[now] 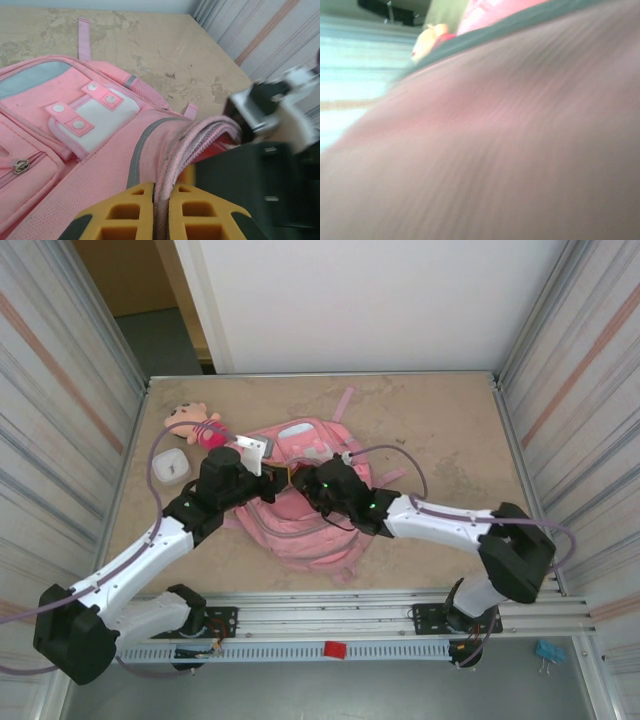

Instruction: Pack the student bag

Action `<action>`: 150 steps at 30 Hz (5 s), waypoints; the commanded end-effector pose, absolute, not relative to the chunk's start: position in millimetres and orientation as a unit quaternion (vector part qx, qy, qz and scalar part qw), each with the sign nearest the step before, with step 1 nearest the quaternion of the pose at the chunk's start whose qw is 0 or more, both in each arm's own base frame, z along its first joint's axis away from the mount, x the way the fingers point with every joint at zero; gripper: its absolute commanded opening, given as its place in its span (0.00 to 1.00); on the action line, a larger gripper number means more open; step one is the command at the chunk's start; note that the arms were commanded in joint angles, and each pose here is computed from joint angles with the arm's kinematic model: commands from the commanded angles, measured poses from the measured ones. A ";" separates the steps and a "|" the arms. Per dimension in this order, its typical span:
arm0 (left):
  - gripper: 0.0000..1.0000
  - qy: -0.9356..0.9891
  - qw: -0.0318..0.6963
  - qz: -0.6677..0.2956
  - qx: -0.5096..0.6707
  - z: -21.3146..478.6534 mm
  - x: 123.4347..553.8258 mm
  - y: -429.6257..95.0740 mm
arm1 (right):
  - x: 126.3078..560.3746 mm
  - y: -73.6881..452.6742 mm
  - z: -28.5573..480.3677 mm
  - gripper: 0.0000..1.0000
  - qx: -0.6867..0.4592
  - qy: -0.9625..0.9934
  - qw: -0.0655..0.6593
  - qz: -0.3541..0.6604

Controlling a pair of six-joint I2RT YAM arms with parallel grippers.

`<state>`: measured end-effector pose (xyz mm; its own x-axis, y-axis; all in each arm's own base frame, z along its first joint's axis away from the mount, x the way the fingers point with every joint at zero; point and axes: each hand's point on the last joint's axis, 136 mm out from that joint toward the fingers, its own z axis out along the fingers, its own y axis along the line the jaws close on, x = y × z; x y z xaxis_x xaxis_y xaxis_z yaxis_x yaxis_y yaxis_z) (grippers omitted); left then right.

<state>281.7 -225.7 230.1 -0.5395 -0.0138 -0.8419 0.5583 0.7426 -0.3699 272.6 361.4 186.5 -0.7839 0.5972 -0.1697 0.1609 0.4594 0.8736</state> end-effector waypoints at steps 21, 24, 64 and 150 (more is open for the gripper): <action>0.73 0.816 0.414 -0.281 0.289 226.2 243.3 -190.8 | 276.6 314.5 232.2 0.89 0.182 0.795 0.211 0.538; 0.73 0.812 0.403 -0.244 0.345 217.0 226.3 -166.5 | 275.3 302.1 240.4 0.88 0.130 0.822 0.239 0.500; 0.79 0.739 0.203 -0.133 0.628 93.1 243.3 -136.0 | 219.1 348.2 155.4 0.31 -0.708 0.573 0.343 0.228; 0.09 0.803 0.297 -0.256 0.449 153.1 184.8 -238.6 | 251.6 351.3 147.4 0.09 0.182 0.848 0.021 0.497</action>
